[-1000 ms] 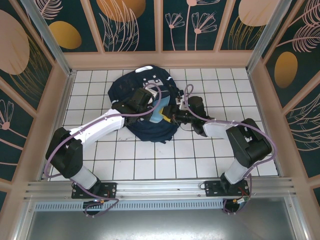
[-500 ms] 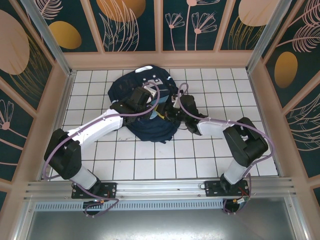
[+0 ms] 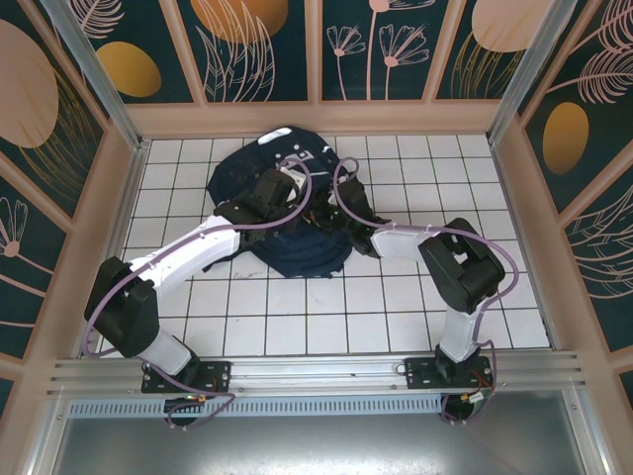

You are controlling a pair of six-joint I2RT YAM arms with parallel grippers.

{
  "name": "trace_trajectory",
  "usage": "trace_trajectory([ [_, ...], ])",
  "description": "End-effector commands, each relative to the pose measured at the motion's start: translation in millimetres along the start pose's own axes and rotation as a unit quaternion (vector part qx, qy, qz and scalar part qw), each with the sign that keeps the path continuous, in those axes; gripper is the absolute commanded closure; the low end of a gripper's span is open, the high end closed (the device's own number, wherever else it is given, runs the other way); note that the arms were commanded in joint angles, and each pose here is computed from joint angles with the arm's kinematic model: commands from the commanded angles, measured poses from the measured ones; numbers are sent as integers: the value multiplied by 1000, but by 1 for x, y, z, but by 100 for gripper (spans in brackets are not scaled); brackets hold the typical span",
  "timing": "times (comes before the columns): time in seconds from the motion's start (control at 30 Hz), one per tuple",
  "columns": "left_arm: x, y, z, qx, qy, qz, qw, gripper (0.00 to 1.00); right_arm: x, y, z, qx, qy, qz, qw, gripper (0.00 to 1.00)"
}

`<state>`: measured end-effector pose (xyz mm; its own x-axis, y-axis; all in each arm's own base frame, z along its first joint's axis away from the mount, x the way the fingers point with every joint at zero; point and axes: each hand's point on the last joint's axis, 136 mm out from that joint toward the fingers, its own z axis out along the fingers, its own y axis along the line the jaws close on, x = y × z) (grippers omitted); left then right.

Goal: Pack the student bag

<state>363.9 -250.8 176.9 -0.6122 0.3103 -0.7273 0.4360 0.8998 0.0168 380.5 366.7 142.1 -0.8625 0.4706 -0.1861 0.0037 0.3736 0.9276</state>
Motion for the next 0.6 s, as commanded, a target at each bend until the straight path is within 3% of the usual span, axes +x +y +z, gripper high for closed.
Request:
trace_trajectory([
  [0.0,-37,-26,-38,64,-62,-19,996,99,-32,9,13,-19,-65,-1,998,73],
  [0.2,-40,-24,-38,56,-70,-18,996,99,-31,6,17,-31,-46,6,998,58],
  [0.4,-38,-16,-39,36,-73,-19,996,98,-26,-6,-17,-18,-34,9,999,43],
  [0.57,-35,-17,-38,40,-73,-18,996,97,-19,-9,-34,-5,-23,-6,1000,45],
])
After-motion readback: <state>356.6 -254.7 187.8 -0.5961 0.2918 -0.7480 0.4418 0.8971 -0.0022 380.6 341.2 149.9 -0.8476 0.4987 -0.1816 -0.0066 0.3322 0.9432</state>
